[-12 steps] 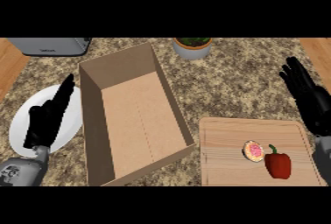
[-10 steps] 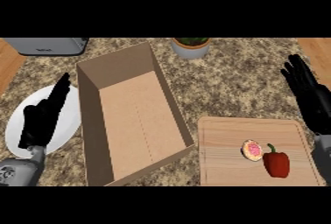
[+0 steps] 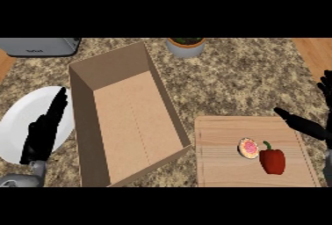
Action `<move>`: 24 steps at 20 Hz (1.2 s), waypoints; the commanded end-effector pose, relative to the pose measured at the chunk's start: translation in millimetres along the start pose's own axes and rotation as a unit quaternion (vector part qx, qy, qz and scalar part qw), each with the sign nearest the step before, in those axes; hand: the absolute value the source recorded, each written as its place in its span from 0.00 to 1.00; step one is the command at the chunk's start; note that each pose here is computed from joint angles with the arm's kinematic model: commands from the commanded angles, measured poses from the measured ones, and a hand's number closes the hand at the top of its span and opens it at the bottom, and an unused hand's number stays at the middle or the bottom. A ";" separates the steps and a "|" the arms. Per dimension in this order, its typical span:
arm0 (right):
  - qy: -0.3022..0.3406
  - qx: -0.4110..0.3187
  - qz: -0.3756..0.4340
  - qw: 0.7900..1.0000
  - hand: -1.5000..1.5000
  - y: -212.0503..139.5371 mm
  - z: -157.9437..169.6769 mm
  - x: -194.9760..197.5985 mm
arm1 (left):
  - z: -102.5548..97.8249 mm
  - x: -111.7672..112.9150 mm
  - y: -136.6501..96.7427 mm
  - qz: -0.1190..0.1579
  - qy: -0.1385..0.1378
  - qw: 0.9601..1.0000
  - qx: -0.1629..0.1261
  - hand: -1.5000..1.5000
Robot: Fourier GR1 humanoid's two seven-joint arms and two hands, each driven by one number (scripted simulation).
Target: Pick the bell pepper from the cutting board and place it in the cardboard box
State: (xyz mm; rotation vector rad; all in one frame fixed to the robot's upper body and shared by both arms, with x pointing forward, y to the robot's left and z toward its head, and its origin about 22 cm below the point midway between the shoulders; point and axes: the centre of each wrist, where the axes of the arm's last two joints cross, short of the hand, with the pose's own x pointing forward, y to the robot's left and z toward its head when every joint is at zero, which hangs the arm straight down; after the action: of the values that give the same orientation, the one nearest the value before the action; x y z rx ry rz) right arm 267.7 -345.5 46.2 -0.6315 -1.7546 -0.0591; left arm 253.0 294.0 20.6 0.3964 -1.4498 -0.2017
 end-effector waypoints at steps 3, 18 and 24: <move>-0.028 -0.053 -0.006 0.998 0.00 -10.3 59.8 -7.8 | -7.0 -23.5 -3.3 0.003 0.010 1.000 0.003 0.50; 0.148 0.283 0.398 0.860 0.00 -72.1 42.6 40.4 | 14.7 -3.3 -12.8 0.013 0.005 1.000 -0.012 0.50; 0.199 0.334 0.396 0.832 0.00 -24.0 53.0 83.5 | 6.2 -9.4 5.5 0.005 0.003 1.000 -0.004 0.50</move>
State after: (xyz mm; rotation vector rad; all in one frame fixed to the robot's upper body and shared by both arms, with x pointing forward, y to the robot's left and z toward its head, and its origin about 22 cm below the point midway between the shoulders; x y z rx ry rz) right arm 197.1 -344.8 99.6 -0.7279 -0.9976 0.8428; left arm 239.6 286.6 10.9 0.3817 -1.4460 -0.2009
